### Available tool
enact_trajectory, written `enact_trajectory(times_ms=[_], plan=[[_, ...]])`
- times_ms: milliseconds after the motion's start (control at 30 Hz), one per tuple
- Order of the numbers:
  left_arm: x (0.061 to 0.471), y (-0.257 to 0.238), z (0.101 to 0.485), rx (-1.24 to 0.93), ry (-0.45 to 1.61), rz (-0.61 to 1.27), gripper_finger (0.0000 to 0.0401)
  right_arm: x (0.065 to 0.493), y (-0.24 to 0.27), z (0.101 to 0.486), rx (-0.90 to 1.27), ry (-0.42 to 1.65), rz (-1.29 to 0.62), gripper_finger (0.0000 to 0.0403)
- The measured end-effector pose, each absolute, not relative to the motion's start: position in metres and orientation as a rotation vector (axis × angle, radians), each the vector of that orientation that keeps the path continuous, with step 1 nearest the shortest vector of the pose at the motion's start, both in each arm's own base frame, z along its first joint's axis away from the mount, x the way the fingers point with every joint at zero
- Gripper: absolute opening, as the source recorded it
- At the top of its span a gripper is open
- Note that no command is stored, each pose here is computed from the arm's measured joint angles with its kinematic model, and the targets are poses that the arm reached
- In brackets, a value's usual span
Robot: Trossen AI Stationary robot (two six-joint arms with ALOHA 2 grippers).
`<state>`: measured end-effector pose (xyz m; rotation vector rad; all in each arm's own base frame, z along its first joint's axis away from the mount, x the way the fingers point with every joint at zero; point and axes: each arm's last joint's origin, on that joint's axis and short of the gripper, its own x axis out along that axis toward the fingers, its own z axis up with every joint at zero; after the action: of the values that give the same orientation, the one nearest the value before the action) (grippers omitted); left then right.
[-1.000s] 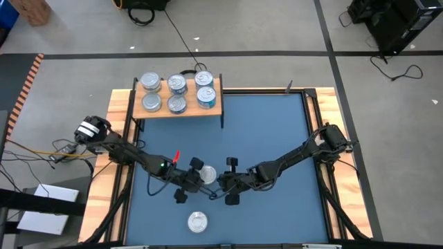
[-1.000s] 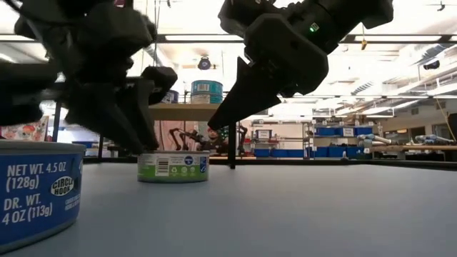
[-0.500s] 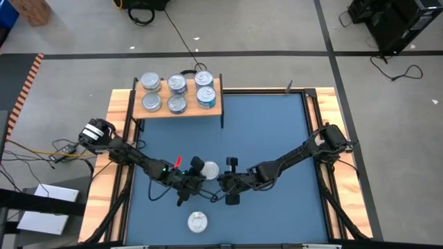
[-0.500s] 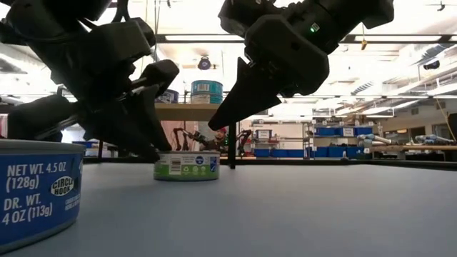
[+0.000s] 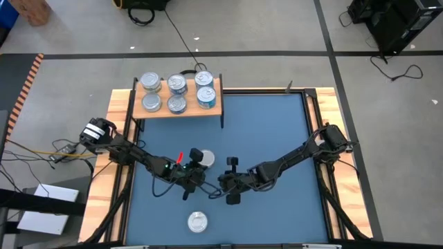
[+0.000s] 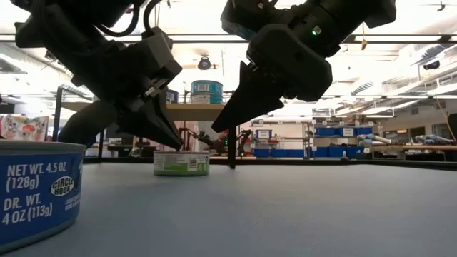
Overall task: Stack canned seafood by type on shelf
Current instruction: Stack the green white tuna can on top of the green white tuna can on the shelf
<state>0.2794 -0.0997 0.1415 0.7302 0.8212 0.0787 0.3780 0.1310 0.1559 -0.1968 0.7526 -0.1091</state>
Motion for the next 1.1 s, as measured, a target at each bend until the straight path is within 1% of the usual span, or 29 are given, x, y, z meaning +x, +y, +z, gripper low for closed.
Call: enact_trajectory(times_ms=[167, 333, 433, 567, 733, 867, 967, 1100], plan=[[0.279, -0.1, 0.142, 0.726, 0.819, 0.079, 0.0044, 0.378, 0.131, 0.156, -0.197, 0.753, -0.109, 0.0025], [0.277, -0.099, 0.14, 0.708, 0.844, 0.094, 0.0091, 0.378, 0.131, 0.156, -0.198, 0.756, -0.109, 0.0023], [0.276, -0.092, 0.138, 0.643, 0.886, 0.139, 0.0116, 0.378, 0.131, 0.156, -0.198, 0.755, -0.109, 0.0023], [0.277, -0.086, 0.137, 0.58, 0.896, 0.182, 0.0129, 0.378, 0.131, 0.156, -0.198, 0.755, -0.109, 0.0022], [0.278, -0.084, 0.137, 0.567, 0.903, 0.165, 0.0127, 0.378, 0.131, 0.156, -0.196, 0.755, -0.11, 0.0023], [0.278, -0.083, 0.136, 0.558, 0.91, 0.153, 0.0114, 0.378, 0.131, 0.156, -0.197, 0.756, -0.109, 0.0022], [0.278, -0.084, 0.136, 0.535, 0.905, 0.146, 0.009, 0.378, 0.131, 0.156, -0.197, 0.755, -0.109, 0.0023], [0.281, -0.085, 0.138, 0.499, 0.879, 0.129, 0.0038, 0.378, 0.131, 0.156, -0.193, 0.749, -0.109, 0.0023]])
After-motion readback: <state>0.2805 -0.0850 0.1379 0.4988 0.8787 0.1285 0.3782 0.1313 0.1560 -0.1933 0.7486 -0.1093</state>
